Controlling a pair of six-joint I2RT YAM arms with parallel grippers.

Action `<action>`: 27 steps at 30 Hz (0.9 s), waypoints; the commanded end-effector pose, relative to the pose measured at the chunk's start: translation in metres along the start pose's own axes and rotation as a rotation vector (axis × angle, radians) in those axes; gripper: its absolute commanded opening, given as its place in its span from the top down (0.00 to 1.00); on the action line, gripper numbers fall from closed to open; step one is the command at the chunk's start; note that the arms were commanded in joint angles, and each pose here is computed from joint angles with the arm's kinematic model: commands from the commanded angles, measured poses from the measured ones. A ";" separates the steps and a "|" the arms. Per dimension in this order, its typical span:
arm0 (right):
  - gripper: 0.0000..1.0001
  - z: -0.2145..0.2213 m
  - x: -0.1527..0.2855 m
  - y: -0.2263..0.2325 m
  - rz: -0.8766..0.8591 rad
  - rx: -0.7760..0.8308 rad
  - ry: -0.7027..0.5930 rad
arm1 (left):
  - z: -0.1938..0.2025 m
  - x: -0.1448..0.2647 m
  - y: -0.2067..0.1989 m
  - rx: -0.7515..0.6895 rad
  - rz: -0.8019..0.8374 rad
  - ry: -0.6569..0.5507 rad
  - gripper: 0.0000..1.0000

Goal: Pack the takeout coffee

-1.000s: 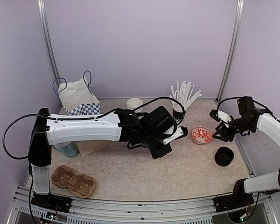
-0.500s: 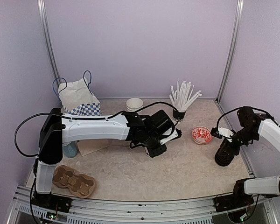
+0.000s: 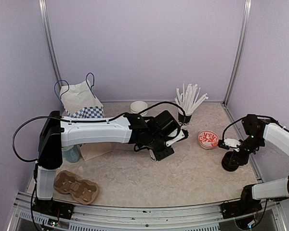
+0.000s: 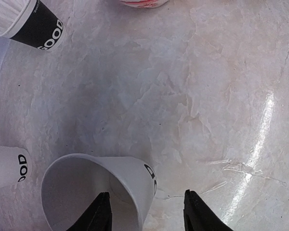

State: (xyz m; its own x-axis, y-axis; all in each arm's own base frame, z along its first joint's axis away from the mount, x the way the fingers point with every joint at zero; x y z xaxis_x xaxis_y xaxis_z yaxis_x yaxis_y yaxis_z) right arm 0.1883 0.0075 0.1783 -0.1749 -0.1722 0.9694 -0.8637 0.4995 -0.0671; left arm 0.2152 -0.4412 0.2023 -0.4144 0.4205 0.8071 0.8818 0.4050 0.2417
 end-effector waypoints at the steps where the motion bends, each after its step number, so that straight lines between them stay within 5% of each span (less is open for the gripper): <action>1: 0.65 0.003 -0.006 0.000 -0.002 -0.016 0.049 | -0.023 0.034 0.007 0.036 0.000 -0.118 0.49; 27: 0.96 -0.006 0.006 -0.004 -0.049 -0.038 0.011 | -0.026 0.043 0.005 0.032 0.001 -0.139 0.49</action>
State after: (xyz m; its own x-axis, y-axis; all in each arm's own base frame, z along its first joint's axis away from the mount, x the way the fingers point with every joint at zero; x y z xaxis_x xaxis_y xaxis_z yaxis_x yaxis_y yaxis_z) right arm 0.1915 0.0054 0.1681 -0.1014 -0.1475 0.9838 -0.8513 0.5246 -0.0091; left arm 0.2099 -0.4418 0.2177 -0.4223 0.4546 0.7842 0.8801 0.4126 0.2347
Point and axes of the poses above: each gripper's point midway between its finger pads, its own x axis back along the fingers, its own y axis along the line the jaws close on, z = x × y, the point moved 10 cm from there along x, back along the fingers, and after that the axes turned 4 degrees about x, right-handed, at the moved point
